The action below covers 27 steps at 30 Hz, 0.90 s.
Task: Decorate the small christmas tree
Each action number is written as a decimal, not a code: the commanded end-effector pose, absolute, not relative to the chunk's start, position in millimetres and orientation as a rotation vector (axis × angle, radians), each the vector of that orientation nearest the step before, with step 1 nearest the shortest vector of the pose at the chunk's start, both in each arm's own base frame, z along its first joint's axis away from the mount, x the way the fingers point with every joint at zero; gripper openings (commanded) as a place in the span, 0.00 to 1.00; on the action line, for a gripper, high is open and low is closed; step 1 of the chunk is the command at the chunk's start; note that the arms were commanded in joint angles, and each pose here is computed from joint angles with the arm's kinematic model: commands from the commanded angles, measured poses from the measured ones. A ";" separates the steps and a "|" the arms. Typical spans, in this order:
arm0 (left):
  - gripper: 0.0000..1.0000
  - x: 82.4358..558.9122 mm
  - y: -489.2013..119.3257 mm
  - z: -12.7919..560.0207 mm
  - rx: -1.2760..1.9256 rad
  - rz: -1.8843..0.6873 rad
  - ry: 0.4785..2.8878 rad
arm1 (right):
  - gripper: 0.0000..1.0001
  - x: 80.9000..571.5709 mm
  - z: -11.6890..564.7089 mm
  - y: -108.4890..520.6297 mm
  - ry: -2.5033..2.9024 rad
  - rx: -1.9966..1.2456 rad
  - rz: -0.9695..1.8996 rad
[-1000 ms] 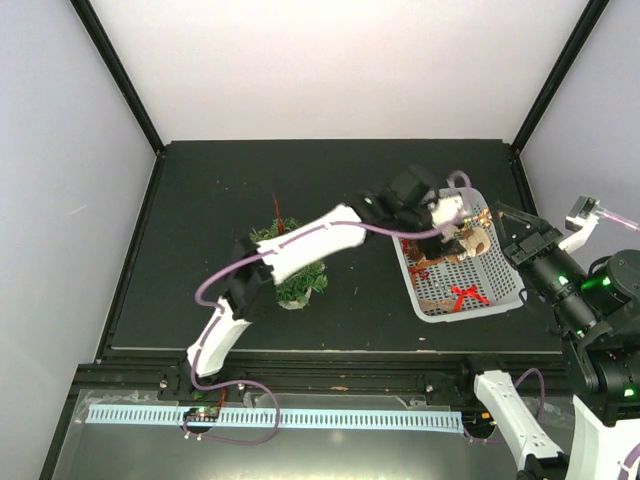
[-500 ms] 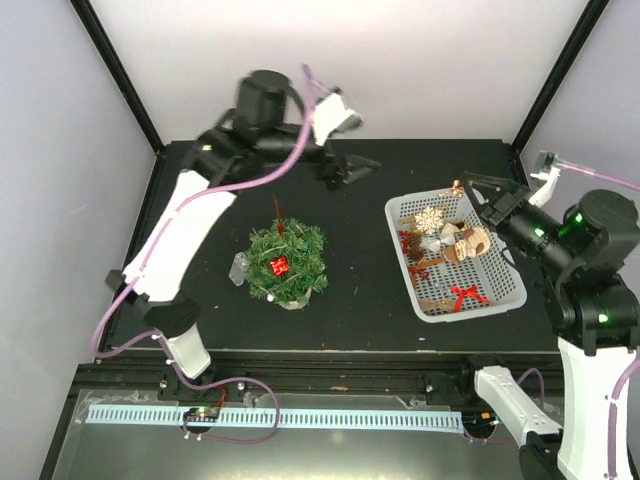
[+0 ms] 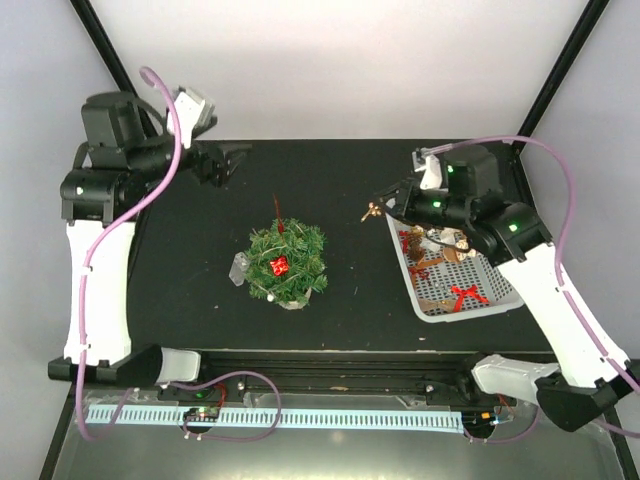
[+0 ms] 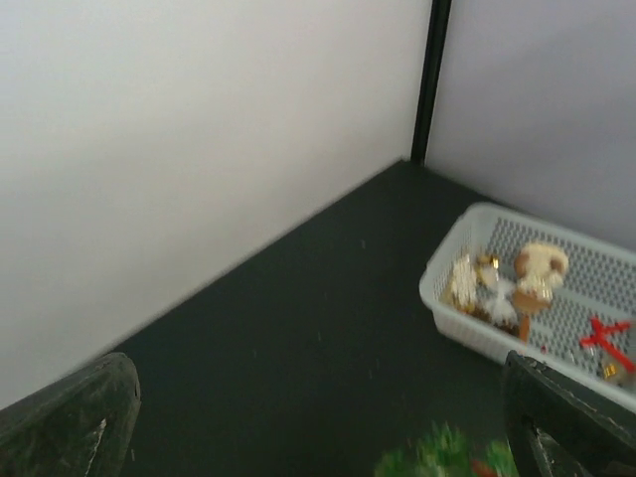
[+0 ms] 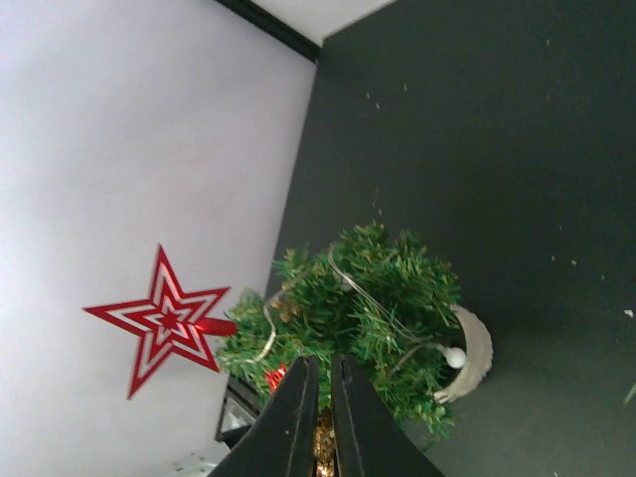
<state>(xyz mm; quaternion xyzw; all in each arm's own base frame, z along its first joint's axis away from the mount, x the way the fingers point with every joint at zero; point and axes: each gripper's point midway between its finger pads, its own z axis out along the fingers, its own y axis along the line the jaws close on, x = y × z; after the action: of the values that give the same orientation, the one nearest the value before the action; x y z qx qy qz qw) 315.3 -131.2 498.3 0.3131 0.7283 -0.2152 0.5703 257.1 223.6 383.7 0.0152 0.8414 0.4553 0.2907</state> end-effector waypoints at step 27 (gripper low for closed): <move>0.99 267.9 -92.9 418.8 0.558 -0.462 1.924 | 0.07 269.1 294.9 333.9 2.520 -0.296 0.897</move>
<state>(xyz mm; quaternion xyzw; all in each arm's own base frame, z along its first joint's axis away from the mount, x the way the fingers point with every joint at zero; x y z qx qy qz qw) 270.4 -97.3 416.5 0.2459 0.7995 -0.1969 0.5114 265.3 322.3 283.1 -0.0901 0.9223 0.3155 0.2043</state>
